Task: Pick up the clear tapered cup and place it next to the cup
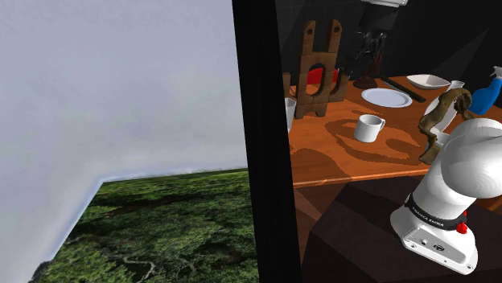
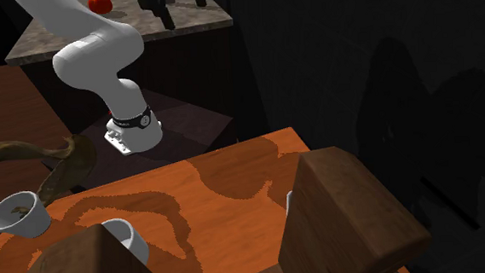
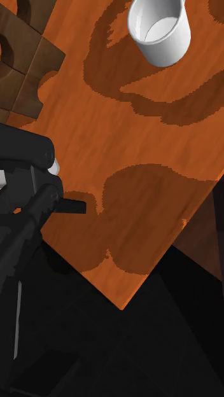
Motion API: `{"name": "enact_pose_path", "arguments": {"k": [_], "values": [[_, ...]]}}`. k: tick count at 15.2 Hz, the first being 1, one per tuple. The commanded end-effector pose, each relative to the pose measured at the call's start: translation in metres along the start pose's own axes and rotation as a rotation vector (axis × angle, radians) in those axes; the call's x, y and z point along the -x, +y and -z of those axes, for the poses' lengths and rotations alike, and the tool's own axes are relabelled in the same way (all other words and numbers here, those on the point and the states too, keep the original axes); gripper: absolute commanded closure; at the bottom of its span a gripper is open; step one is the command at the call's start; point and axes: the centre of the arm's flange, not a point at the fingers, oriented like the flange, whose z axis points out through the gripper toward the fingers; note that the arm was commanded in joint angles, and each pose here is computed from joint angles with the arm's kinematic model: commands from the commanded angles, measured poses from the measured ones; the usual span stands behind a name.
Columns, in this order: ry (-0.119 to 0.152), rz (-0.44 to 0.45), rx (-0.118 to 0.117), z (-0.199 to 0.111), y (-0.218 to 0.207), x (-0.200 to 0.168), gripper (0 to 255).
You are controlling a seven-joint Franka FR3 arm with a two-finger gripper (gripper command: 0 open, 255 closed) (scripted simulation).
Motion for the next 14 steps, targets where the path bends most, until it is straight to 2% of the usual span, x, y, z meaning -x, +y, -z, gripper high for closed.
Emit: {"name": "enact_pose_path", "arguments": {"k": [1, 14], "values": [[0.000, 0.000, 0.000, 0.000, 0.000, 0.000, 0], [-0.015, -0.032, 0.021, -0.099, 0.064, -0.126, 0]]}}
